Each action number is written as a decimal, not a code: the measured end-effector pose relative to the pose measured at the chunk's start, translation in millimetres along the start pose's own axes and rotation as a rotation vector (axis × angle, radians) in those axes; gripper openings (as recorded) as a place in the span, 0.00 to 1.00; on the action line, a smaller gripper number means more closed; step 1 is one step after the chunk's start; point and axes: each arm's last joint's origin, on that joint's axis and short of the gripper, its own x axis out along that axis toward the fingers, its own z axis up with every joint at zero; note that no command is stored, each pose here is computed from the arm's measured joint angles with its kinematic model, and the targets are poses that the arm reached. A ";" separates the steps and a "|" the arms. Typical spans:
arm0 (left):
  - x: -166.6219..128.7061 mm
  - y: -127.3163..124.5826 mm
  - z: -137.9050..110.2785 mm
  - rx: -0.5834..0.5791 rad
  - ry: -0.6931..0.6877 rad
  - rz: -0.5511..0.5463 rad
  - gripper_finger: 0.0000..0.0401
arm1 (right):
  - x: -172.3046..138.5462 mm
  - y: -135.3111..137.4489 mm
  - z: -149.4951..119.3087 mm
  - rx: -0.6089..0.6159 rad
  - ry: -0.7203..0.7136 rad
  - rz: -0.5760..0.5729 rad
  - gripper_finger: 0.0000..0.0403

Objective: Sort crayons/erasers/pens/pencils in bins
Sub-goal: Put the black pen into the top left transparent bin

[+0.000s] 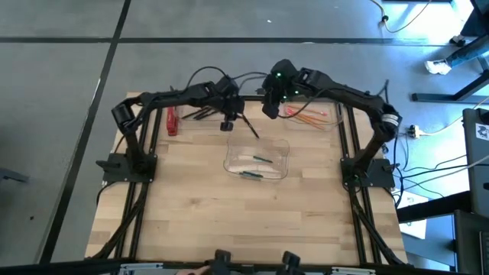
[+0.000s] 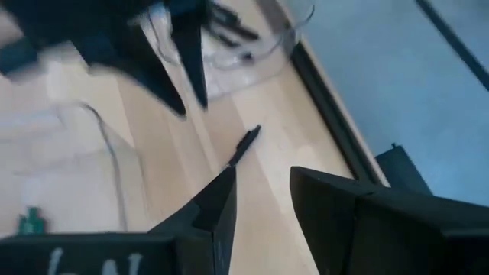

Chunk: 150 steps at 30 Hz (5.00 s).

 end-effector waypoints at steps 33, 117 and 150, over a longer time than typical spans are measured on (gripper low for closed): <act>-89.1 3.5 10.4 -0.252 -0.024 0.258 0.20 | 162.9 14.1 -34.4 0.215 0.145 0.031 0.31; -88.5 3.4 10.0 -0.251 -0.020 0.255 0.20 | 180.6 -1.3 -63.1 0.096 0.378 0.025 0.07; -88.1 1.7 7.7 -0.258 0.006 0.240 0.20 | 166.5 -28.1 -45.7 0.151 0.350 0.099 0.10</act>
